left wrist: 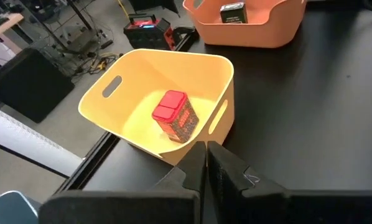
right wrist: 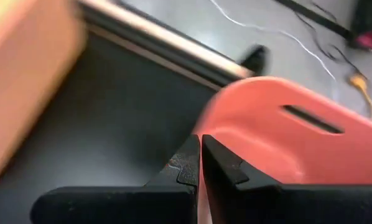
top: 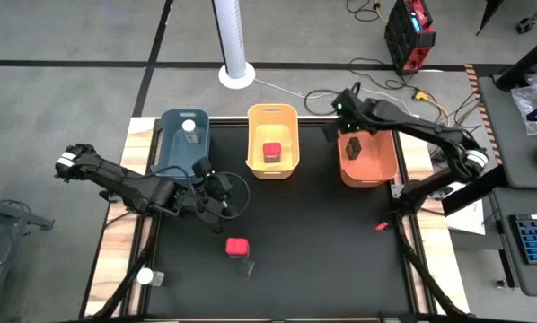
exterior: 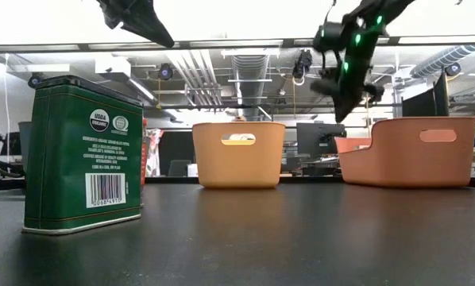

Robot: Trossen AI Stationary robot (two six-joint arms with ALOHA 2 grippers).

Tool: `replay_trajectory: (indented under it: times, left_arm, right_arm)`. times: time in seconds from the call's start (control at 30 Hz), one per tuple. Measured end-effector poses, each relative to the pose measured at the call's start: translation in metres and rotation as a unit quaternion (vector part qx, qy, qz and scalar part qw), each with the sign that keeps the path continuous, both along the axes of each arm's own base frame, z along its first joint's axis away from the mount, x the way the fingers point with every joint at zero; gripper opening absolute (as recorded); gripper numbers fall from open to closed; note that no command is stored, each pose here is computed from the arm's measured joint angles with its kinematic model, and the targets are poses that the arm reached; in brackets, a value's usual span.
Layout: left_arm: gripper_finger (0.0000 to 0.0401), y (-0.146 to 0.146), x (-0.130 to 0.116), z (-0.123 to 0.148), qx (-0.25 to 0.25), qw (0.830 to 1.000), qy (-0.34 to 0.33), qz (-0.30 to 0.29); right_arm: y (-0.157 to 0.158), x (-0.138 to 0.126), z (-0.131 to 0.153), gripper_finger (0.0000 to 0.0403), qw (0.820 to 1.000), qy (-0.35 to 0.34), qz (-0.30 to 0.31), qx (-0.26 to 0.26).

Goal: Sort spices by type
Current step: Put the red seasoning can into the yellow bin

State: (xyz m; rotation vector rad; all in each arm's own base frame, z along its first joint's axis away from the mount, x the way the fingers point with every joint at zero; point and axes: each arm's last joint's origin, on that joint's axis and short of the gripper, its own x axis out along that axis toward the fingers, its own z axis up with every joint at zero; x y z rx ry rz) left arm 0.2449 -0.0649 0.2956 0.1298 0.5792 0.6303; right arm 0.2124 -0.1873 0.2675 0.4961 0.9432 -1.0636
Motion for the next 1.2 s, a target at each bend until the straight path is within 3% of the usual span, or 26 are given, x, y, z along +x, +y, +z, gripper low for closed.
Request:
replay_trajectory:
  times: [0.2,0.43,0.73,0.97,1.2]
  left_arm:
    - [0.0,-0.002,0.001,-0.001,-0.045,0.999,-0.011,-0.006]
    - [0.0,-0.006,0.001,-0.002,-0.104,0.994,-0.016,-0.022]
    - [0.0,-0.028,-0.005,-0.002,-0.153,0.986,-0.036,-0.055]
    - [0.0,-0.066,-0.017,0.003,-0.192,0.972,-0.067,-0.119]
    - [0.0,-0.1,-0.022,-0.007,-0.207,0.961,-0.065,-0.169]
  right_arm:
    - [0.075,0.017,0.027,0.0009,0.993,-0.047,0.093,-0.05]
    - [0.169,0.019,0.028,0.0009,0.97,-0.067,0.207,-0.109]
    - [0.266,0.025,0.017,0.0009,0.917,-0.152,0.35,-0.119]
    - [0.316,0.027,0.008,0.0009,0.863,-0.163,0.457,-0.141]
    - [0.34,0.028,-0.009,0.0012,0.848,-0.141,0.492,-0.138]
